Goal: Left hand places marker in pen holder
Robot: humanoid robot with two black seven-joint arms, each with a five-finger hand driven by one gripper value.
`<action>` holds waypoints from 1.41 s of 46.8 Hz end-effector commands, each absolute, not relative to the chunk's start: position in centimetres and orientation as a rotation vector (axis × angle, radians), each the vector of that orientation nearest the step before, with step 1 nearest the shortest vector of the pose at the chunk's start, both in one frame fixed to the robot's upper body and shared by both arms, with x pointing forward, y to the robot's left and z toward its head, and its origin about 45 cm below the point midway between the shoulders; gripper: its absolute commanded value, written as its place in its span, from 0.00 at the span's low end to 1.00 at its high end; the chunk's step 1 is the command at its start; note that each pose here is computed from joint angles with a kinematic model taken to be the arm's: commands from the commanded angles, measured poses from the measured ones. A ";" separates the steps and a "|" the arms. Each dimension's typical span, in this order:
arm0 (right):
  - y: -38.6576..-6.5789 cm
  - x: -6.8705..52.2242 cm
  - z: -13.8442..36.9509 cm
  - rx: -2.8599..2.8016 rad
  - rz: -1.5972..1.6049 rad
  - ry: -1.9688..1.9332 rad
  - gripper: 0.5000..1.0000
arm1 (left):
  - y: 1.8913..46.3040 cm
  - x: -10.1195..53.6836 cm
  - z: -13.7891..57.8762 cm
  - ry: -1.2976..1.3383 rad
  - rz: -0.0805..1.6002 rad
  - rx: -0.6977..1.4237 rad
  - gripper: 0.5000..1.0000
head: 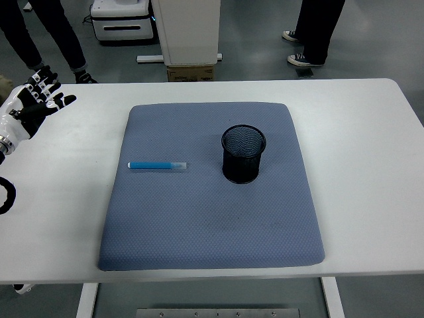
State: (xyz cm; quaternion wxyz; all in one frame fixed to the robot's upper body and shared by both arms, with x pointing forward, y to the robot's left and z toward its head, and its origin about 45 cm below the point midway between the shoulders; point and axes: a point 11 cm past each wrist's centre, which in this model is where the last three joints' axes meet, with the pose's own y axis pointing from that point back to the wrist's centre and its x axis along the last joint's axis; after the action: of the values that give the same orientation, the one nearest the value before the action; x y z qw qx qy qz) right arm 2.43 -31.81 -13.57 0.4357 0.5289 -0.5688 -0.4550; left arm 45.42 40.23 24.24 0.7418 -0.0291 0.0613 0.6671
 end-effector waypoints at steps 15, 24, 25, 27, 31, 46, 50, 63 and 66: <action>-31.8 2.4 -13.6 1.316 -1.132 -1.415 1.00 | 37.3 47.4 27.7 -0.059 1.330 0.071 1.00; -31.8 2.4 -13.6 1.316 -1.132 -1.415 1.00 | 35.7 47.4 26.9 -0.125 1.240 0.210 1.00; -31.8 2.4 -13.6 1.316 -1.132 -1.415 1.00 | 35.5 47.4 26.7 -0.134 1.226 0.227 1.00; -31.8 2.4 -13.6 1.316 -1.132 -1.415 1.00 | 34.9 47.4 26.6 -0.149 1.203 0.252 1.00; -31.8 2.4 -13.6 1.316 -1.132 -1.415 1.00 | 33.9 47.5 26.4 -0.180 1.160 0.295 1.00; -31.8 2.4 -13.6 1.316 -1.132 -1.415 1.00 | 28.2 47.6 26.1 -0.290 0.919 0.507 1.00; -31.8 2.4 -13.6 1.316 -1.132 -1.415 1.00 | 28.0 47.7 26.4 -0.317 0.893 0.554 1.00; -31.8 2.4 -13.6 1.316 -1.132 -1.415 1.00 | 28.2 47.6 26.4 -0.379 0.816 0.676 1.00; -31.8 2.4 -13.6 1.316 -1.132 -1.415 1.00 | 27.9 47.5 26.3 -0.402 0.784 0.711 1.00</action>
State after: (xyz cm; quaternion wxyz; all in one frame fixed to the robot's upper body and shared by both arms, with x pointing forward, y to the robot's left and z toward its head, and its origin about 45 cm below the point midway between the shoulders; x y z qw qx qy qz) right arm 2.43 -31.81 -13.57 0.4357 0.5289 -0.5687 -0.4550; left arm 47.56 28.17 26.37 0.8461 0.3212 -0.1798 0.3854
